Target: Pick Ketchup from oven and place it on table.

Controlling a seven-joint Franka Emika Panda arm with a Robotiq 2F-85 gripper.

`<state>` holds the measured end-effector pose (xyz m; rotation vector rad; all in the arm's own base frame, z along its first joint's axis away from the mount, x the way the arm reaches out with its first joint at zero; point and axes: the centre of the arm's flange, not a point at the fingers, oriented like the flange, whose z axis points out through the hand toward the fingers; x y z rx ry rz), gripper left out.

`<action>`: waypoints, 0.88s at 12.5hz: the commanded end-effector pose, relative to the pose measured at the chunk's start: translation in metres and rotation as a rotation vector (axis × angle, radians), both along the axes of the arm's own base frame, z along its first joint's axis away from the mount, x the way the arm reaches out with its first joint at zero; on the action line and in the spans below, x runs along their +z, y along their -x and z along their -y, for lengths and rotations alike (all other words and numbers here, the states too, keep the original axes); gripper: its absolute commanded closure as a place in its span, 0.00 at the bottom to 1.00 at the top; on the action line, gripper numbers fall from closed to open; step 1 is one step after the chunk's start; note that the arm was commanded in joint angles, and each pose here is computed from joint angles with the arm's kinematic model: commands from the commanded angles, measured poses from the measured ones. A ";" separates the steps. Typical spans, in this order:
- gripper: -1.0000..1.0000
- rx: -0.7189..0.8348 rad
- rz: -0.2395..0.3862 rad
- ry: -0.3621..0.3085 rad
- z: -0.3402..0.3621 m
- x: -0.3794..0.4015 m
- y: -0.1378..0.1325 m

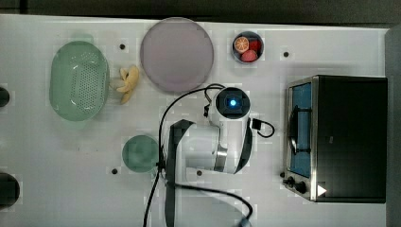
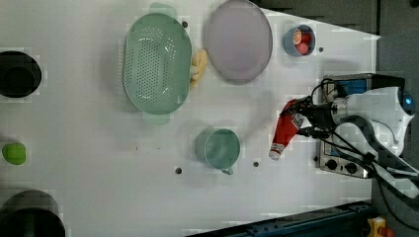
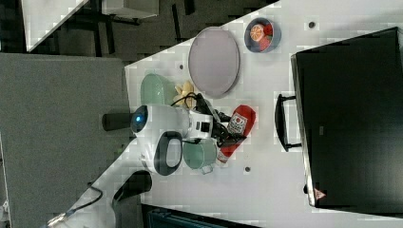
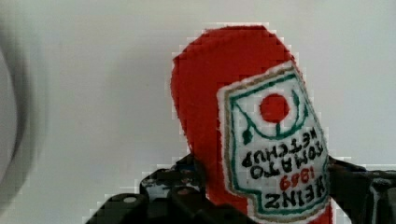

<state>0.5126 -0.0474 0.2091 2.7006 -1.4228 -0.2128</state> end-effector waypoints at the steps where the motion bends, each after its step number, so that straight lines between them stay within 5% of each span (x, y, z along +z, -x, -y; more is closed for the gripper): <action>1: 0.01 0.009 0.087 0.002 -0.017 0.018 -0.017; 6: 0.00 0.009 0.248 -0.026 -0.023 0.125 -0.041; 11: 0.00 0.019 0.306 -0.070 -0.022 0.268 -0.041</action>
